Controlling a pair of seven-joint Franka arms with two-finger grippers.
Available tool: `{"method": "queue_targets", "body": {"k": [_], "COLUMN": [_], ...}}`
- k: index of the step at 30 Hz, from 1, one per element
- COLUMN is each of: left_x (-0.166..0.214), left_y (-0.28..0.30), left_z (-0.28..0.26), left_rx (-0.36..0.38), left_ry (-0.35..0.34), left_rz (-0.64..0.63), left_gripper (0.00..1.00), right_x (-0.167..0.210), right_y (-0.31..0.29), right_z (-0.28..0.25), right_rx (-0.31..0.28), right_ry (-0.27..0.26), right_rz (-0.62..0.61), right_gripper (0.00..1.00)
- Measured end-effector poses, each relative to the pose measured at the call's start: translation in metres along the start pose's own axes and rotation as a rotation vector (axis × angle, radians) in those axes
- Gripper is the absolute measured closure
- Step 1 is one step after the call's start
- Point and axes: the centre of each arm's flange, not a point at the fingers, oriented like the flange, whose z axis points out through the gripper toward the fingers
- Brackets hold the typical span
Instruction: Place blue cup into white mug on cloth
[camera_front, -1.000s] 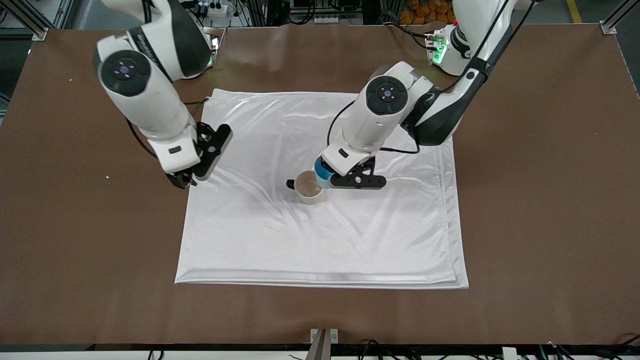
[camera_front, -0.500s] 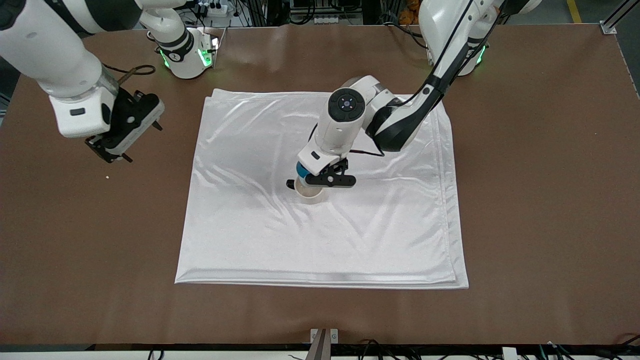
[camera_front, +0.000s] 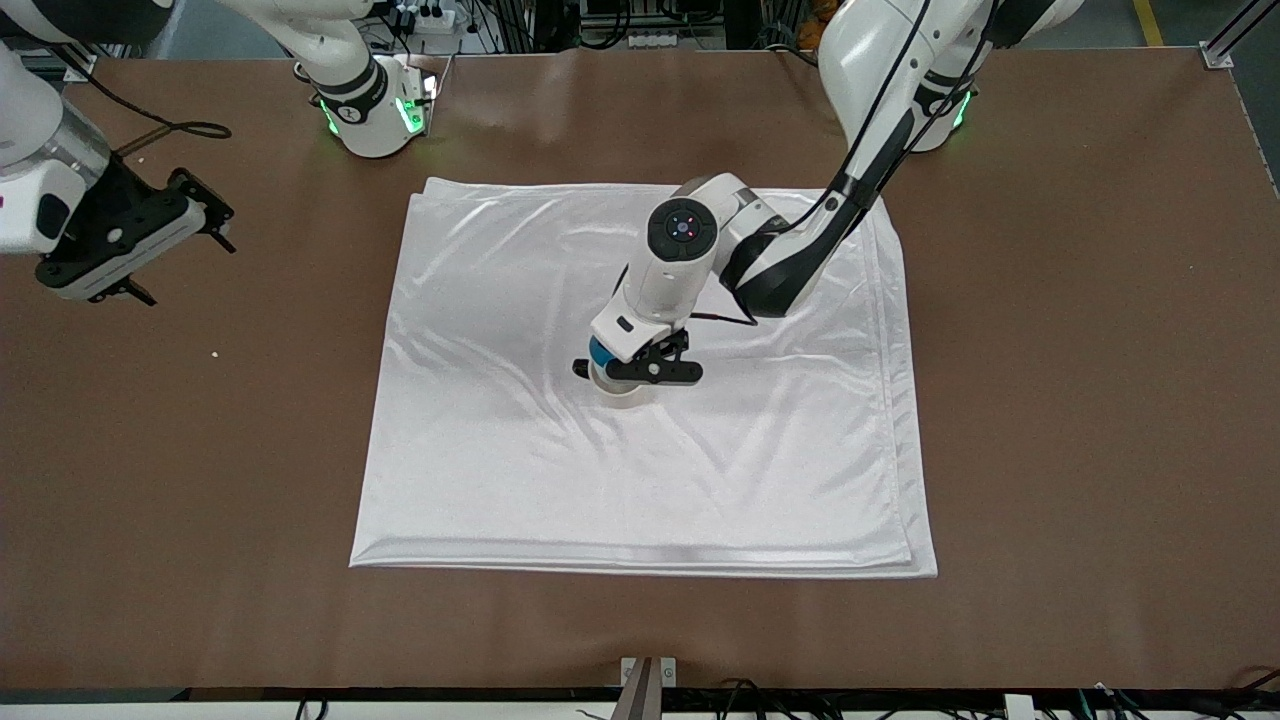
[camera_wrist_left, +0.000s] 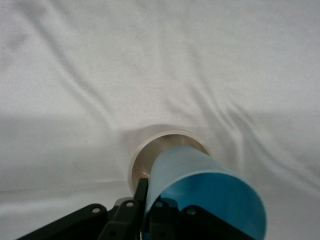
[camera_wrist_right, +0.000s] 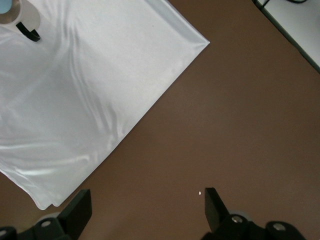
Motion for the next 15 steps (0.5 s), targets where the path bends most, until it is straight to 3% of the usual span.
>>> {"method": "queue_targets", "body": {"k": [5, 12, 15], "left_x": [0.002, 0.003, 0.004], "left_y": [-0.003, -0.004, -0.004], "left_z": [0.009, 0.014, 0.015], "left_rx": [-0.001, -0.002, -0.002], "left_ry": [0.000, 0.002, 0.002], "left_rz": [-0.004, -0.007, -0.008], "left_gripper": [0.96, 0.94, 0.86], "right_x": [-0.006, -0.005, -0.004], "right_y": [0.007, 0.005, 0.003], "right_z": [0.002, 0.004, 0.004], "right_rx": [0.003, 0.005, 0.007], "right_ry": [-0.005, -0.010, -0.015], "right_rz": [0.095, 0.329, 0.420], "right_gripper": [0.00, 0.00, 0.00]}}
